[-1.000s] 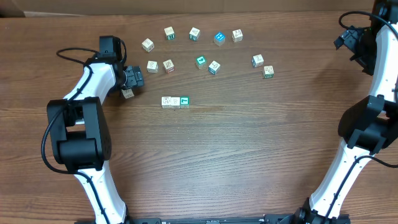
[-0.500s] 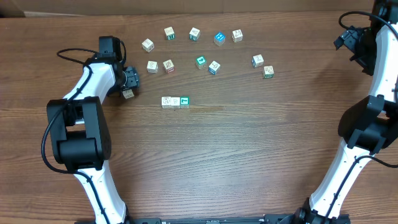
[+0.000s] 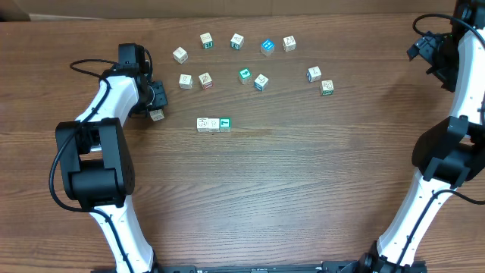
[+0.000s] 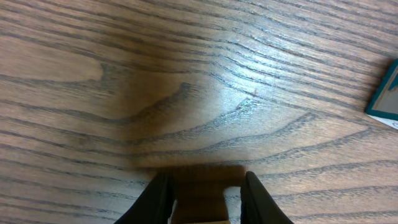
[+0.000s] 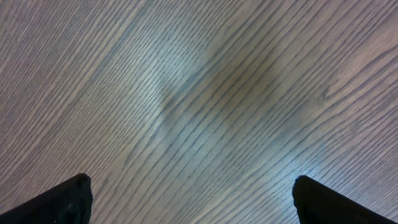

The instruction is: Form a horizontal line

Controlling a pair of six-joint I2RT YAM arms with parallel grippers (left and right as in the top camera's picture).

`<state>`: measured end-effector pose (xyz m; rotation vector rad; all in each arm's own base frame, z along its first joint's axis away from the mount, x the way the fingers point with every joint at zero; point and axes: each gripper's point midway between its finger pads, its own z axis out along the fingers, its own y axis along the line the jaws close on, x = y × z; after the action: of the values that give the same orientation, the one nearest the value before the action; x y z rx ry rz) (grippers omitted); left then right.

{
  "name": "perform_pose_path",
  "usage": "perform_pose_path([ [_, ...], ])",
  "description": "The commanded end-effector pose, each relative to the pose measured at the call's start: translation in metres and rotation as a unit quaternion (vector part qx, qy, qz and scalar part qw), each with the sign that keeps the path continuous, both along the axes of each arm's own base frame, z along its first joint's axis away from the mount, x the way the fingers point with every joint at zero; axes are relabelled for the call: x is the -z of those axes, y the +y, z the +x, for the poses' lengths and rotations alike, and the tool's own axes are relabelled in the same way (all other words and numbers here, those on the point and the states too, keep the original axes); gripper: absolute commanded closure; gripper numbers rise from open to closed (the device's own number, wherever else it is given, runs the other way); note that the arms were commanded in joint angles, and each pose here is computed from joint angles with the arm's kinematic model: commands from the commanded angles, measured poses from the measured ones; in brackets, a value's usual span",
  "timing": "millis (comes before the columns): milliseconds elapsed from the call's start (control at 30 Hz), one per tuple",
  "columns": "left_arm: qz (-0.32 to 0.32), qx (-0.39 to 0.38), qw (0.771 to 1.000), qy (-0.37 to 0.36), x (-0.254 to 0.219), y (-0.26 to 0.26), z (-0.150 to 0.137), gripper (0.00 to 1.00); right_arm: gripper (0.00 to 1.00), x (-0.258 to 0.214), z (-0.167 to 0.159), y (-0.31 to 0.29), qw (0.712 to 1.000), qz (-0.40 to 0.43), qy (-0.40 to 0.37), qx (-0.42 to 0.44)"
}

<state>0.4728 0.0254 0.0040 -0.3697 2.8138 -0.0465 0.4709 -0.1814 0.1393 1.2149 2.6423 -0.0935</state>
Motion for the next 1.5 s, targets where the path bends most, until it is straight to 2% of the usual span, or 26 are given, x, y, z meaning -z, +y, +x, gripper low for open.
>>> perform_pose_path([
  [0, -0.038, 0.022, 0.998, 0.053, 0.036, -0.026, -0.021, 0.9, 0.0, -0.007, -0.001, -0.002, 1.0, -0.004, -0.007, 0.0],
  [33, -0.038, 0.022, 0.998, 0.053, 0.036, -0.026, -0.021, 0.86, 0.0, -0.007, -0.001, -0.002, 1.0, -0.004, -0.007, 0.0],
  [233, -0.038, 0.021, 0.997, 0.061, 0.036, -0.025, -0.025, 0.85, 0.0, -0.007, -0.001, -0.002, 1.0, -0.004, -0.007, 0.0],
  [267, -0.037, 0.021, 0.997, 0.061, 0.036, -0.025, -0.025, 0.82, 0.0, -0.007, -0.001, -0.002, 1.0, -0.004, -0.007, 0.0],
  [400, -0.036, 0.021, 0.997, 0.06, 0.036, -0.025, -0.024, 0.65, 0.0, -0.007, -0.001, -0.002, 1.0, -0.004, -0.007, 0.0],
  [500, -0.036, 0.021, 0.998, 0.055, 0.036, -0.024, -0.022, 0.29, 0.0, -0.007, -0.001, -0.002, 1.0, -0.004, -0.007, 0.0],
  [633, -0.036, 0.019, 0.998, 0.041, 0.034, -0.024, -0.015, 0.22, 0.0, -0.007, -0.001, -0.002, 1.0, -0.004, -0.007, 0.0],
  [800, -0.039, 0.009, 0.998, 0.042, 0.034, -0.025, -0.015, 0.28, 0.0, -0.007, -0.001, -0.002, 1.0, -0.004, -0.007, 0.0],
  [967, -0.041, 0.002, 0.998, 0.047, 0.035, -0.025, -0.018, 0.49, 0.0, -0.007, -0.001, -0.002, 1.0, -0.004, -0.007, 0.0],
  [1100, -0.042, -0.001, 0.998, 0.055, 0.036, -0.025, -0.022, 0.6, 0.0, -0.007, -0.001, -0.002, 1.0, -0.004, -0.007, 0.0],
  [1233, -0.045, -0.014, 0.996, 0.07, 0.037, -0.025, -0.029, 0.59, 0.0, -0.007, -0.001, -0.002, 1.0, -0.004, -0.007, 0.0],
  [1300, -0.047, -0.022, 0.996, 0.078, 0.037, -0.025, -0.032, 0.53, 0.0, -0.007, -0.001, -0.002, 1.0, -0.004, -0.007, 0.0],
  [1333, -0.047, -0.022, 0.995, 0.08, 0.037, -0.025, -0.034, 0.45, 0.0, -0.007, -0.001, -0.002, 1.0, -0.004, -0.007, 0.0],
  [1467, -0.047, -0.022, 0.995, 0.09, 0.036, -0.025, -0.037, 0.42, 0.0, -0.007, -0.001, -0.002, 1.0, -0.004, -0.007, 0.0],
])
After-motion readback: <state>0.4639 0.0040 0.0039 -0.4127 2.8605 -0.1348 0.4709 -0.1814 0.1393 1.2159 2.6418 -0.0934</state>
